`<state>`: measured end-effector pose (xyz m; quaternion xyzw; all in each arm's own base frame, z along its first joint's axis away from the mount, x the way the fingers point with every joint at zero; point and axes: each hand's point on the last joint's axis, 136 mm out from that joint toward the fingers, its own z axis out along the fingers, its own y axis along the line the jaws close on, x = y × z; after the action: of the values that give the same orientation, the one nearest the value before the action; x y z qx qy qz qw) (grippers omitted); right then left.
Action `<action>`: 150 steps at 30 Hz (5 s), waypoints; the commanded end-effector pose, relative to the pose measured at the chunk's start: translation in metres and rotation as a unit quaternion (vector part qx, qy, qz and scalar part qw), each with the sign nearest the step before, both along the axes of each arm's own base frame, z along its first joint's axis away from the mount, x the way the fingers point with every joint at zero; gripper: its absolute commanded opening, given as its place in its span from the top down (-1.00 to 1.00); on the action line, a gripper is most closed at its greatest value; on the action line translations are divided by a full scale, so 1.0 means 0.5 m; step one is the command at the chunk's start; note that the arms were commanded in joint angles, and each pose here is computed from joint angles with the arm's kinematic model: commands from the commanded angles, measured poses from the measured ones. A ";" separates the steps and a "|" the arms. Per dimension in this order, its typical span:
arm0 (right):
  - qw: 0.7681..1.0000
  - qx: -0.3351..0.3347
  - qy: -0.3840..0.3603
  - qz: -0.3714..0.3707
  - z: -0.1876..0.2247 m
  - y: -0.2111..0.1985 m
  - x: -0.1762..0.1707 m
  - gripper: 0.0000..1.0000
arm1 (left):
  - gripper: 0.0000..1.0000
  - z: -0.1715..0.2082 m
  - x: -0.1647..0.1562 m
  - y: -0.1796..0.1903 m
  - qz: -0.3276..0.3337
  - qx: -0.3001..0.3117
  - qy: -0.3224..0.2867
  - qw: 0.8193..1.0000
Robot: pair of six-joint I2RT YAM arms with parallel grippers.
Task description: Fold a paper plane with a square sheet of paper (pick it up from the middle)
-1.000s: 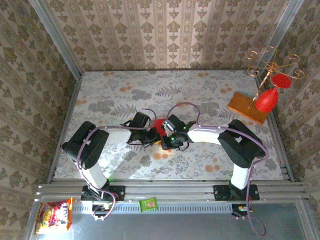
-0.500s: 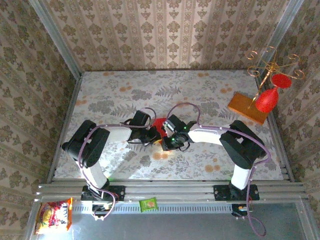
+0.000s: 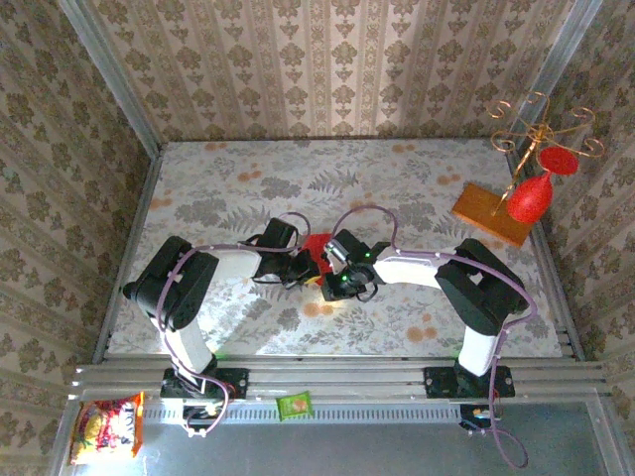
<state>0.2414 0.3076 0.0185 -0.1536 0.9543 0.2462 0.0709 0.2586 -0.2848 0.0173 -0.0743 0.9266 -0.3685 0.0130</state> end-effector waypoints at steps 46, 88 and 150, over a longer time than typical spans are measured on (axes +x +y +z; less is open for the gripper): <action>0.999 0.030 0.038 -0.024 -0.053 -0.022 0.004 0.72 | 0.90 -0.121 -0.053 0.091 0.004 0.117 0.067 0.991; 0.995 0.006 0.004 -0.104 -0.024 -0.036 0.061 0.78 | 0.88 -0.020 0.010 0.011 -0.040 0.017 -0.020 0.999; 0.995 -0.003 -0.007 -0.101 -0.001 -0.053 0.059 0.68 | 0.72 0.060 0.170 0.177 0.056 0.051 -0.109 0.991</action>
<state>0.2813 0.2950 0.0172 -0.0366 0.9598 0.2566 0.1080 0.3376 -0.2059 0.0261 -0.0943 0.9296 -0.3402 0.1057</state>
